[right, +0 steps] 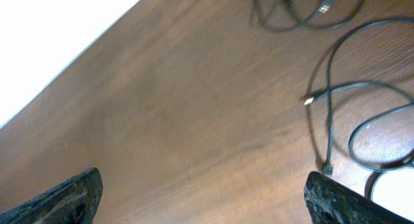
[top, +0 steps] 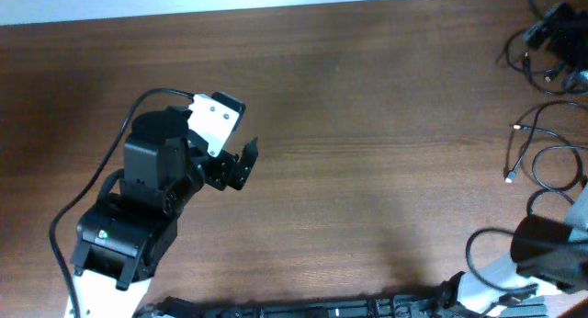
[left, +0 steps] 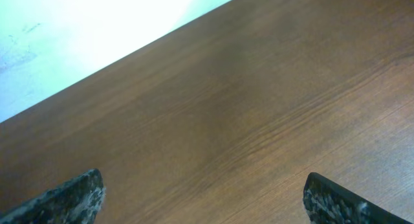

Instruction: Untangle cables

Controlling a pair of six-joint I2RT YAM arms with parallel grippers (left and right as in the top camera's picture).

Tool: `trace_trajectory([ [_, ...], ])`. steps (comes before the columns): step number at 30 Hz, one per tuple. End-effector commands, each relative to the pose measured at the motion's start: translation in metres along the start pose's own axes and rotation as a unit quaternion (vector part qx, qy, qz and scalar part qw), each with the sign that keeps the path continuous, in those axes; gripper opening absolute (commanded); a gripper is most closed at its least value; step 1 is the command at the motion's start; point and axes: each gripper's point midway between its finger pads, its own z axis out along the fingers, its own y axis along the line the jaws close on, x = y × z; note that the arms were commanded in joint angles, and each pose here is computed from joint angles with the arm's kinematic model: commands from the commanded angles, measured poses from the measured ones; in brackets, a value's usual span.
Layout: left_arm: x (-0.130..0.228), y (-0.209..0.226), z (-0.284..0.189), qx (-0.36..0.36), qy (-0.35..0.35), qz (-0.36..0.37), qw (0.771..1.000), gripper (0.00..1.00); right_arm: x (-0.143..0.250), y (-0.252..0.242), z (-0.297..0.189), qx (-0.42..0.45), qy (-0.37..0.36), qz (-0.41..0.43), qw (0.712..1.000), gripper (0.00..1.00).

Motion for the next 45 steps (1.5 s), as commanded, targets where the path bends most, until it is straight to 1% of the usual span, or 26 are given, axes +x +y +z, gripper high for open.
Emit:
trace_trajectory([
  [1, -0.002, 0.001, -0.001, 0.002, -0.004, 0.006, 1.0, 0.99, 0.036, 0.035, -0.024, -0.022, 0.025, -0.058, 0.998, 1.0],
  [3, -0.002, 0.001, -0.001, 0.002, -0.004, 0.006, 1.0, 0.99, 0.064, 0.05, -0.024, -0.026, 0.07, -0.08, 0.994, 0.99],
  [5, -0.002, 0.001, -0.001, 0.002, -0.004, 0.006, 1.0, 0.99, 0.081, 0.061, -0.023, -0.029, 0.098, -0.098, 0.99, 0.99],
  [9, -0.002, 0.001, -0.001, 0.002, -0.004, 0.006, 1.0, 0.99, 0.099, 0.084, -0.023, -0.044, 0.115, -0.134, 0.983, 0.99],
  [35, -0.002, 0.001, -0.001, 0.002, -0.004, 0.006, 1.0, 0.99, 0.102, 0.089, -0.024, -0.047, 0.115, -0.142, 0.982, 0.99],
  [37, -0.002, 0.001, -0.001, 0.002, -0.004, 0.006, 1.0, 0.99, 0.104, 0.092, -0.033, -0.054, 0.105, -0.145, 0.982, 0.99],
  [41, -0.002, 0.001, -0.001, 0.002, -0.004, 0.006, 1.0, 0.99, 0.087, 0.116, -0.065, -0.077, 0.0, -0.187, 0.979, 0.99],
  [45, -0.002, 0.001, -0.001, 0.002, -0.004, 0.006, 1.0, 0.99, 0.098, 0.132, -0.101, -0.087, -0.057, -0.231, 0.967, 0.99],
])
